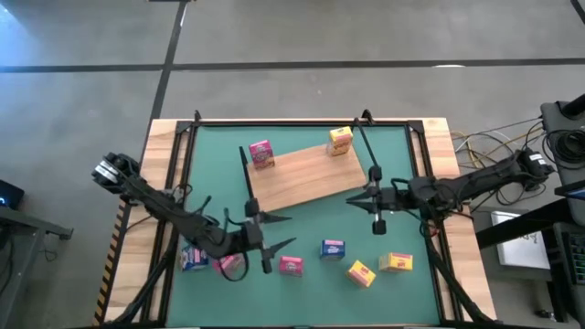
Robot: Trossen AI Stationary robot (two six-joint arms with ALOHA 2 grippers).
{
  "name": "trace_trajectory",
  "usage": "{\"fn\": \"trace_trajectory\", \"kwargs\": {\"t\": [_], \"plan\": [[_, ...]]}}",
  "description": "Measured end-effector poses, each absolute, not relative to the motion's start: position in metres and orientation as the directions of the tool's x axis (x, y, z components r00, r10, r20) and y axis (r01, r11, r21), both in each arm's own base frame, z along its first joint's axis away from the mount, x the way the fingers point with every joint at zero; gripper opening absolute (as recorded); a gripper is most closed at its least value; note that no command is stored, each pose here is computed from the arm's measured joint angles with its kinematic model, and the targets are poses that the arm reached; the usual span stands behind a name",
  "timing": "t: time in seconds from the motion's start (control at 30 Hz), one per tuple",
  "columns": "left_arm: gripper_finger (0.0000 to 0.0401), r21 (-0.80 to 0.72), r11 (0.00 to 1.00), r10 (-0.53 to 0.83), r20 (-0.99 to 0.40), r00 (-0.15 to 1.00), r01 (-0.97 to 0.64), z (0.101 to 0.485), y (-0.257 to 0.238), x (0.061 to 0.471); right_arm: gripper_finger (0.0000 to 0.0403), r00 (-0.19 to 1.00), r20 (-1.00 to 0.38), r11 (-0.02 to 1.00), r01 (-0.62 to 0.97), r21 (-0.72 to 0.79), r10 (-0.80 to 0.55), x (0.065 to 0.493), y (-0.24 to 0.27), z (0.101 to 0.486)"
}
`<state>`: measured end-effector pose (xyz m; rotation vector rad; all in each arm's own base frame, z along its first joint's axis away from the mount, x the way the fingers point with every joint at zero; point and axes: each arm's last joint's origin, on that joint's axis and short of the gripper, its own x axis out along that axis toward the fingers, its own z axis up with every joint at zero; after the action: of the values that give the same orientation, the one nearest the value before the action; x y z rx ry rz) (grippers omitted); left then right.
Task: Stack cereal on shelf
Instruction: Put the right blue cereal box on the shelf
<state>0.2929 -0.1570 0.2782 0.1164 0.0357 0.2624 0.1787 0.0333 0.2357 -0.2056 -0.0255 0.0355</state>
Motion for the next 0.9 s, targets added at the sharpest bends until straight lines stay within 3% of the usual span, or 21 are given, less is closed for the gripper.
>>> {"fn": "trace_trajectory", "kwargs": {"t": [0.17,0.43,0.73,0.9], "plan": [[0.0229,0.140,0.954,0.273,-0.041,0.961,-0.265,0.276,-0.165,0.314,0.0012,0.987,0.084,0.971,-0.115,-0.208,0.135,0.167,0.034,0.235],[0.0229,0.116,0.970,0.224,-0.086,0.971,-0.214,0.267,-0.173,0.349,0.0012,0.983,0.127,0.976,-0.110,-0.190,0.135,0.153,0.031,0.231],[0.0229,0.154,0.966,0.238,-0.226,0.945,-0.207,0.243,-0.182,0.384,0.0012,0.978,0.162,0.977,-0.104,-0.186,0.135,0.144,0.029,0.231],[0.0229,0.147,0.980,0.176,-0.335,0.926,-0.133,0.224,-0.187,0.393,0.0012,0.977,0.165,0.977,-0.107,-0.182,0.138,0.144,0.029,0.232]]}}
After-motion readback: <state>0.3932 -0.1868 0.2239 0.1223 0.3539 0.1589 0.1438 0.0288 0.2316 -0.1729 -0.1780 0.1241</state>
